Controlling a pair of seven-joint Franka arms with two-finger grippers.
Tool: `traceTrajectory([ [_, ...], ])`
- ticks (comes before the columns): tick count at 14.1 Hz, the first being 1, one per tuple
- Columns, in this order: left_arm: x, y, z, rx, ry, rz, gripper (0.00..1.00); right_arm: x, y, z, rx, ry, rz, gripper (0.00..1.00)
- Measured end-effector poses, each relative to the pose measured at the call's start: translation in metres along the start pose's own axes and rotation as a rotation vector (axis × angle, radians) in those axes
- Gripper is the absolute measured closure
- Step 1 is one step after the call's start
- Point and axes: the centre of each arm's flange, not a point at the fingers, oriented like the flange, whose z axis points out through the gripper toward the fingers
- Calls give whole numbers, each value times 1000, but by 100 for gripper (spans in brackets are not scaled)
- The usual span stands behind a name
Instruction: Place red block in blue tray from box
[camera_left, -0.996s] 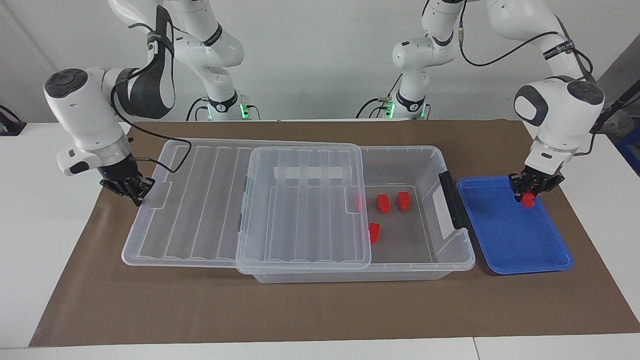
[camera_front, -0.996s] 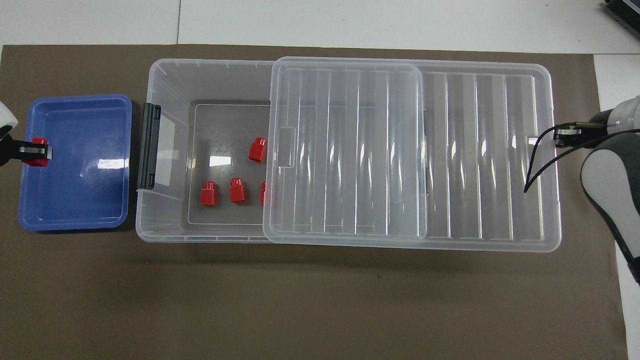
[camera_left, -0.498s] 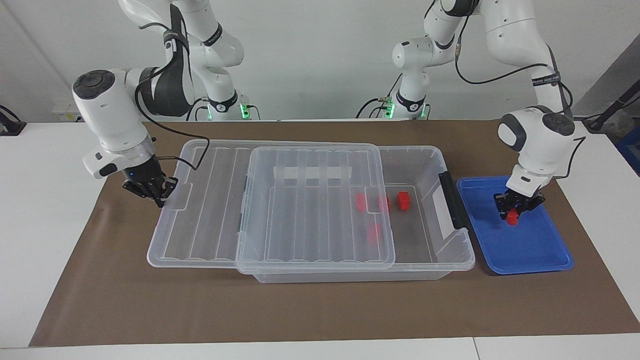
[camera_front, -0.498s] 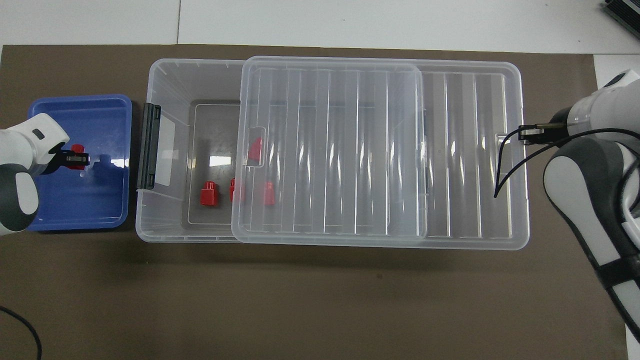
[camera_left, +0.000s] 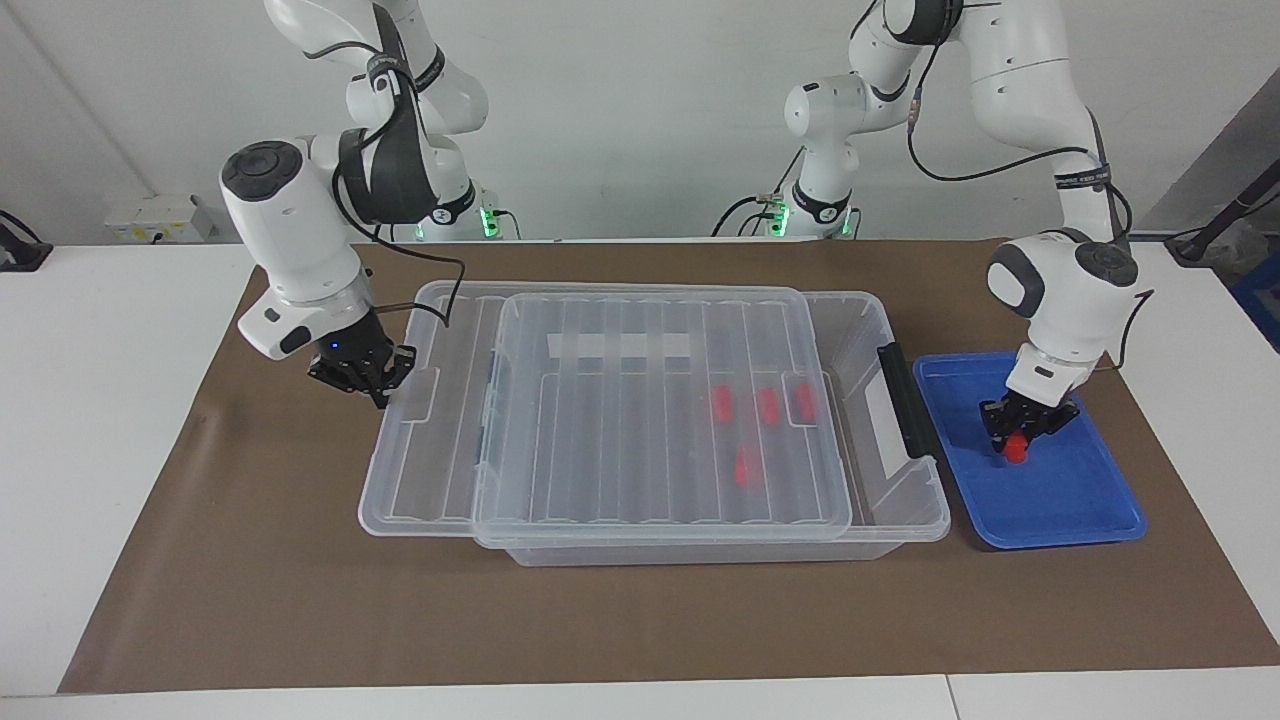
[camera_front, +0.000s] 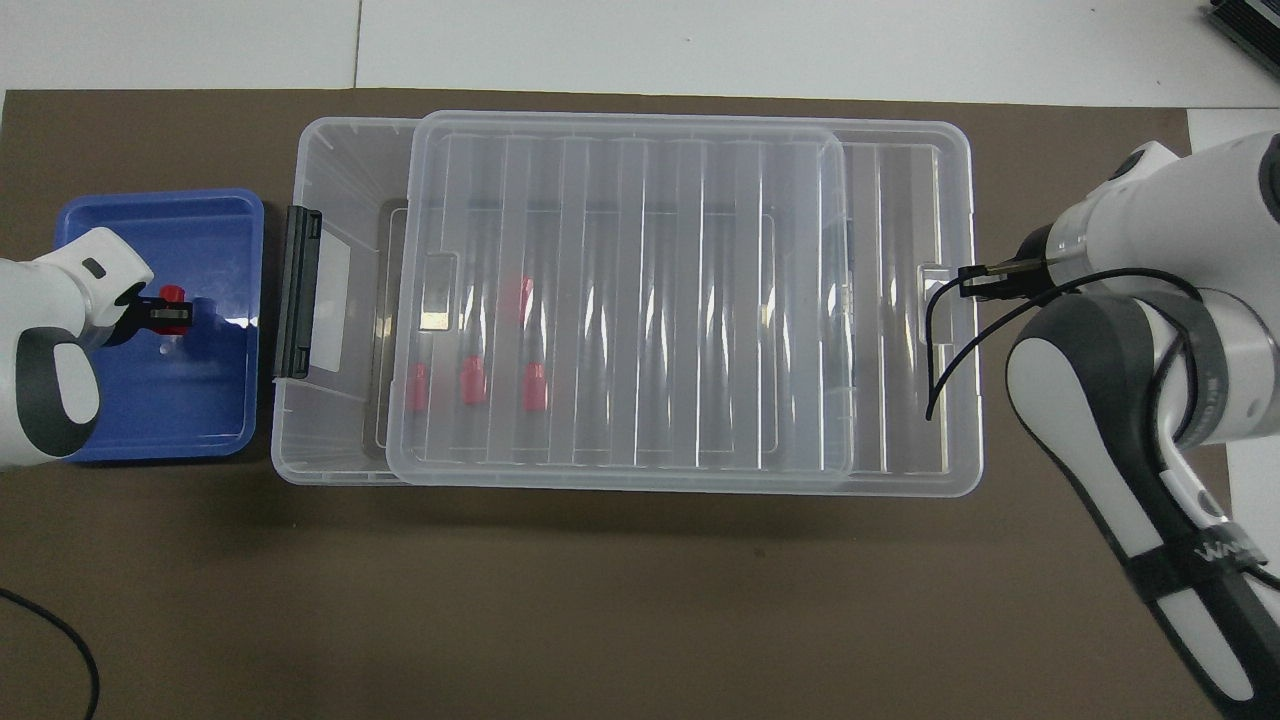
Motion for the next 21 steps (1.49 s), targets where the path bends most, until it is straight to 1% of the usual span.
traceTrajectory([
  [4,0,2,3,-24,8,-41,66,-2,-31,0,11,-9,-52,99],
  [7,1,6,7,-27,13,-43,66,-4,-54,-1,19,-8,-92,99],
  [10,0,7,19,-21,33,-44,66,-5,-67,-2,24,-7,-112,99],
  [14,0,7,20,-17,47,-44,65,-7,-82,-2,29,-7,-138,99],
  [15,0,7,20,-17,48,-44,59,-7,-84,-2,30,-6,-142,99],
  [16,0,7,20,-17,48,-44,49,-8,-85,-2,30,-6,-144,99],
  [17,0,8,21,-18,46,-43,36,-8,-85,-2,30,-6,-144,99],
  [18,-1,9,23,-19,43,-42,26,-7,-85,-3,30,-6,-144,99],
  [19,-1,10,24,-20,41,-41,18,-7,-85,-4,30,-4,-144,99],
  [21,-1,10,25,-20,41,-41,16,-6,-84,-8,29,5,-141,99],
])
